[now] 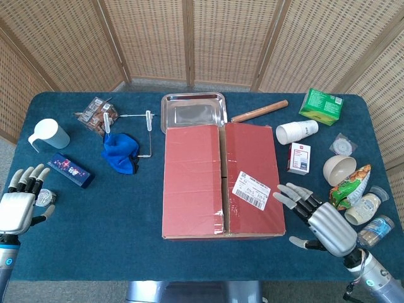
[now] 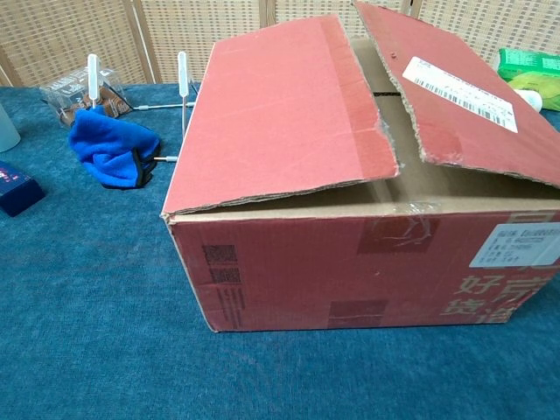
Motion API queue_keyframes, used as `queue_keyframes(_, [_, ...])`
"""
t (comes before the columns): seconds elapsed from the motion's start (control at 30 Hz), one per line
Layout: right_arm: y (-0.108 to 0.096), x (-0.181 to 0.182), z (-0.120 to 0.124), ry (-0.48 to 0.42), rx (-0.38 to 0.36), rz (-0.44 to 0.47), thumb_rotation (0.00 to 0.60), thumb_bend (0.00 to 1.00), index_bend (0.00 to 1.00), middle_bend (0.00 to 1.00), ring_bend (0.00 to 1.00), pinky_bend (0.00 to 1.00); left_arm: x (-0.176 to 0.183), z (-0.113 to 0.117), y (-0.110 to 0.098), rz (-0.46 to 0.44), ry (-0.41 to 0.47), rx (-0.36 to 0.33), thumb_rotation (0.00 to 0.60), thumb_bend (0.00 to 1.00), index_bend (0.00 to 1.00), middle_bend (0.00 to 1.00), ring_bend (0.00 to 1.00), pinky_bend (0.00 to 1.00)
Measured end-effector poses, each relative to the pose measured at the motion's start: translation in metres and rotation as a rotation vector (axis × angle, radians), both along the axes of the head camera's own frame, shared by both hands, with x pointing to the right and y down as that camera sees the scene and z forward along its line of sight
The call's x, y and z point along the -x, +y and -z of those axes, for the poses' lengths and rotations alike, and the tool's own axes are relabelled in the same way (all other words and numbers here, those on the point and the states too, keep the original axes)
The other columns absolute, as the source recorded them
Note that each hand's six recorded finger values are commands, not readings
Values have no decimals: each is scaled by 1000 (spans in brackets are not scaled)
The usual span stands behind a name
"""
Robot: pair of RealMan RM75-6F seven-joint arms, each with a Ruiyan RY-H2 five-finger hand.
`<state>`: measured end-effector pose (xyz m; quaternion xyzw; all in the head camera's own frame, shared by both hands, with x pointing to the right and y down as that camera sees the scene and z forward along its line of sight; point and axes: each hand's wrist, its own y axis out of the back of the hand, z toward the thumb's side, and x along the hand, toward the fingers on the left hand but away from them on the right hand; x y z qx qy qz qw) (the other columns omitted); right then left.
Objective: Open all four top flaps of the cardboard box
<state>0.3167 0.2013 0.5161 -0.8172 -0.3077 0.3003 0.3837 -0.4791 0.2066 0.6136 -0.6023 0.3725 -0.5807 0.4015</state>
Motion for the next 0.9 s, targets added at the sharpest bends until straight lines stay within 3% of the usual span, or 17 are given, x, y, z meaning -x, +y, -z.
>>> queue_keyframes(0.4, [-2, 48, 6, -14, -28, 144, 600, 0, 0, 0, 0, 184, 3, -6, -1, 11, -8, 13, 600, 64, 0, 0, 0, 0])
queue_keyframes(0.67, [-8, 83, 5, 57, -38, 259, 600, 0, 0, 0, 0, 182, 6, -9, -1, 21, -14, 24, 600, 66, 0, 0, 0, 0])
queue_keyframes(0.9, [-15, 96, 9, 90, -85, 240, 600, 61, 0, 0, 0, 182, 6, -13, 0, 21, -21, 36, 600, 65, 0, 0, 0, 0])
